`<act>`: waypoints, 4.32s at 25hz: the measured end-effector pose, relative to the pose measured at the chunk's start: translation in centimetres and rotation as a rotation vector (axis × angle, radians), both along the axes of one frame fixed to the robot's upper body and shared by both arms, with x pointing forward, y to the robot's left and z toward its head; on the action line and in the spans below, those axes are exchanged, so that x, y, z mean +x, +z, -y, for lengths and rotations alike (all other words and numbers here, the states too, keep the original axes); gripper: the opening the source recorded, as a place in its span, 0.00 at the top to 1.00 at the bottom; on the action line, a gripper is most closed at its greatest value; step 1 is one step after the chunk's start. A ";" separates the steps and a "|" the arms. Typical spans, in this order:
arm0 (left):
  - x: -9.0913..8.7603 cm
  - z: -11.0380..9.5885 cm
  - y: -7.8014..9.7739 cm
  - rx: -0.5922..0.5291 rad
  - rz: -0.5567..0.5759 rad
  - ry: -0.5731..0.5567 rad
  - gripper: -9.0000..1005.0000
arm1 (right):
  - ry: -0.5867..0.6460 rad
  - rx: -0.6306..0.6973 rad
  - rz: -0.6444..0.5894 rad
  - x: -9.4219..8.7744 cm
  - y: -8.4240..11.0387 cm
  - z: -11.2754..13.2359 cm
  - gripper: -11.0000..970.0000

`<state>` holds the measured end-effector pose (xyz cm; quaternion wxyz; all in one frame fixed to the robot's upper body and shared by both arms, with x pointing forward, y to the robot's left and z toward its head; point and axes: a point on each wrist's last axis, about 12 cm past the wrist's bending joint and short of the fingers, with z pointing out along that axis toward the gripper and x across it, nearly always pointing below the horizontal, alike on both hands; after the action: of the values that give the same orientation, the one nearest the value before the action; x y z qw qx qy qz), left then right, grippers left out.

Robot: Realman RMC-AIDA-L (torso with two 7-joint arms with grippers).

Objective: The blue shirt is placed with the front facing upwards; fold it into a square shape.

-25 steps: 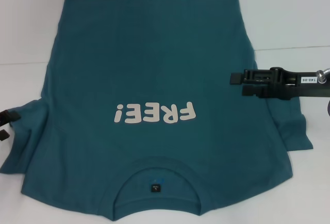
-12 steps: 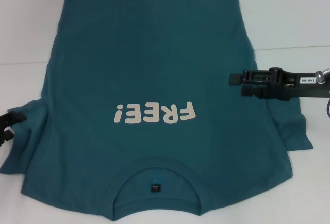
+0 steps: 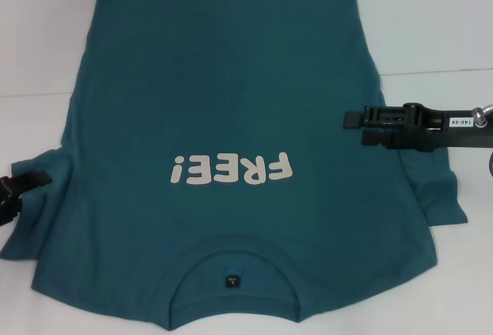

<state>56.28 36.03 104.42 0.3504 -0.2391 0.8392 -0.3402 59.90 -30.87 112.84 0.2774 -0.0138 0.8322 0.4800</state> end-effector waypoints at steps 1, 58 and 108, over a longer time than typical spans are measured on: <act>0.0 0.0 0.0 0.000 -0.001 0.001 0.30 | 0.000 0.000 0.000 0.0 0.0 0.0 0.14; 1.1 0.0 0.7 -0.030 -0.064 0.011 0.99 | -0.011 0.015 -0.009 -0.5 -0.2 0.5 0.16; 3.5 -1.6 8.0 -0.098 0.013 -0.132 0.97 | 0.000 0.011 -0.013 -0.6 -0.4 0.2 0.17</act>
<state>59.83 37.60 112.43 0.3205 -0.1977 0.8333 -0.4047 59.35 -31.09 112.41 0.2721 -0.0094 0.8312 0.4848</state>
